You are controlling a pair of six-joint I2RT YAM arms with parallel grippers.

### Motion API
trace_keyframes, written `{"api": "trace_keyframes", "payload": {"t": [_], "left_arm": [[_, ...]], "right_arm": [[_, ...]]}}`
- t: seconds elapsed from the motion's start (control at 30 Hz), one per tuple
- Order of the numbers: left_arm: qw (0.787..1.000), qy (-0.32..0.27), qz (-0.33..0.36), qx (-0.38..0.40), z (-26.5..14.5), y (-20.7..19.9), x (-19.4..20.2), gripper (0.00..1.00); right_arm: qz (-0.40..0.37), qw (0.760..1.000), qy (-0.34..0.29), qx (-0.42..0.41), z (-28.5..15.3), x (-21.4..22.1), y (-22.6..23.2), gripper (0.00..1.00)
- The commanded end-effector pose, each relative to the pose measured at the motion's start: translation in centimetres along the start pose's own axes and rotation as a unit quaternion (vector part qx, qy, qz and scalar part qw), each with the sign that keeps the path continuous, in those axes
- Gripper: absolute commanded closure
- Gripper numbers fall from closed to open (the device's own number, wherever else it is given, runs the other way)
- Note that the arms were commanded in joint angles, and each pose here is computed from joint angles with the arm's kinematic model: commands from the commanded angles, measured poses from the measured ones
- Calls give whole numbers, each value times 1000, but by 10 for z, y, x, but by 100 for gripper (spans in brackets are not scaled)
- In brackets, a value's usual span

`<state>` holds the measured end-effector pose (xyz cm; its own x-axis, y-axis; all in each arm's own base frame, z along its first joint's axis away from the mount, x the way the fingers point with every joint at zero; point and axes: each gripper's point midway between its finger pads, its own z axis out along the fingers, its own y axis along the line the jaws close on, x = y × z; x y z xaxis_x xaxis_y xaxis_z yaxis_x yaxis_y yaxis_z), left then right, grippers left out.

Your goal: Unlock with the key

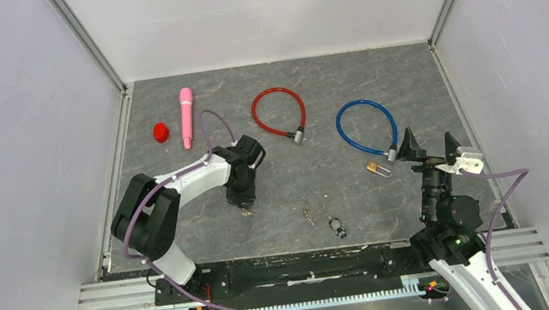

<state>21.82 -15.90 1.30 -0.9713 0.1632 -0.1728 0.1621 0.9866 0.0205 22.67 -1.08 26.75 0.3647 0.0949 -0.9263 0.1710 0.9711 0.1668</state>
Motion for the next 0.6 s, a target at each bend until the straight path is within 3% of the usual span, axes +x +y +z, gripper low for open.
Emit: {"api": "trace_keyframes", "payload": {"t": [0.0, 0.17, 0.3, 0.43, 0.57], "left_arm": [[1000, 9, 13, -8, 4, 1, 4, 60], [1000, 24, 17, -12, 10, 1, 9, 69], [1000, 23, 18, -10, 9, 1, 9, 86], [1000, -8, 16, 8, -4, -5, -3, 96], [997, -56, 17, 49, -22, -16, -18, 98]], "right_arm": [[-2, 1000, -6, -7, 1, -5, 3, 2], [-1, 1000, -5, -8, 1, -5, 4, 2], [-1, 1000, -4, -10, 2, -5, 4, 2], [8, 1000, 8, -28, 3, -4, 13, 2], [3, 994, 60, -91, 7, 6, 43, 2]]}}
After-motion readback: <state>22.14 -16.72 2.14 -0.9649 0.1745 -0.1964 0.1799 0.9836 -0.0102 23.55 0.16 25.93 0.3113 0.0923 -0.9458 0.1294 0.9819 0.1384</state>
